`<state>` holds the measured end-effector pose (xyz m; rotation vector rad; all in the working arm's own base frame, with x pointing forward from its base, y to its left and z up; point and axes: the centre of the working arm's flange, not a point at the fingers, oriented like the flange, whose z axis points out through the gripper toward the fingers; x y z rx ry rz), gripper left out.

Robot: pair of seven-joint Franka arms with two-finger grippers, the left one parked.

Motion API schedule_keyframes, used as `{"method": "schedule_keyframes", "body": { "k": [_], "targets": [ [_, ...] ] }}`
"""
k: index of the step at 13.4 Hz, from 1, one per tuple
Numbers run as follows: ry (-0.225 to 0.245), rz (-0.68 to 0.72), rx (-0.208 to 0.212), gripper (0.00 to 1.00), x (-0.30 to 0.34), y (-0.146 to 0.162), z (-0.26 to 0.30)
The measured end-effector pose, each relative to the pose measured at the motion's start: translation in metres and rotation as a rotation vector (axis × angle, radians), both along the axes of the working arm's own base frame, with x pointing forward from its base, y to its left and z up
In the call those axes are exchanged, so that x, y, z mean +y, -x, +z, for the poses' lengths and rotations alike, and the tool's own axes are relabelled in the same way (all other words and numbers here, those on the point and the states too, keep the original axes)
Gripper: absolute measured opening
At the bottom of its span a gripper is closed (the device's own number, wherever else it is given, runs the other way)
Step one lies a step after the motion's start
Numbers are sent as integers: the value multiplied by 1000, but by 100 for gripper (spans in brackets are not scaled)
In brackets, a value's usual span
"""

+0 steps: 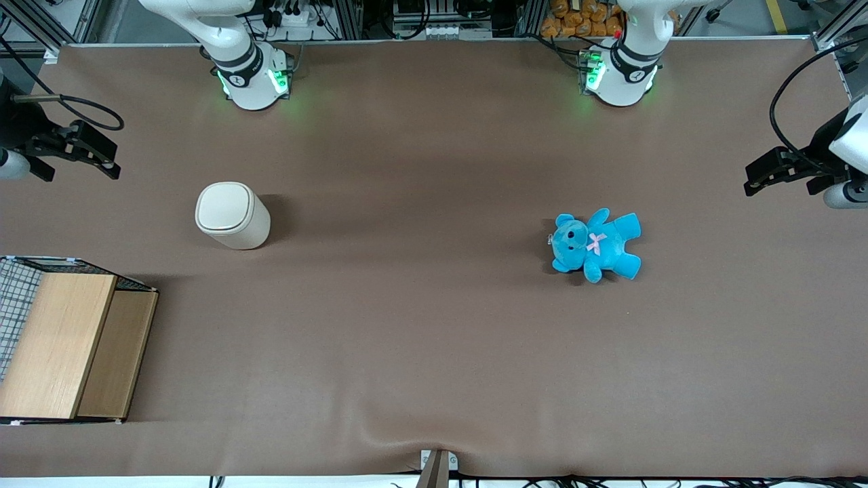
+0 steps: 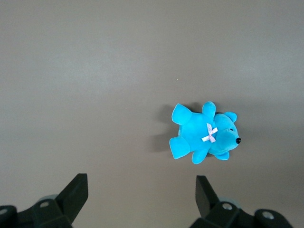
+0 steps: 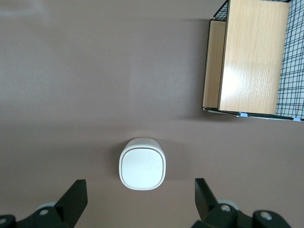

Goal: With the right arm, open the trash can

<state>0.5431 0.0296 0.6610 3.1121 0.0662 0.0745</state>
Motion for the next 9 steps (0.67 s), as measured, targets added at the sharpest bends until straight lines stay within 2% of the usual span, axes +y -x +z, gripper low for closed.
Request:
{"method": "schedule_keyframes", "body": {
  "k": [5,9],
  "targets": [
    [0,0,1,100,0,0,0],
    [0,-1,24,100,-1,-6,-12]
  ]
}}
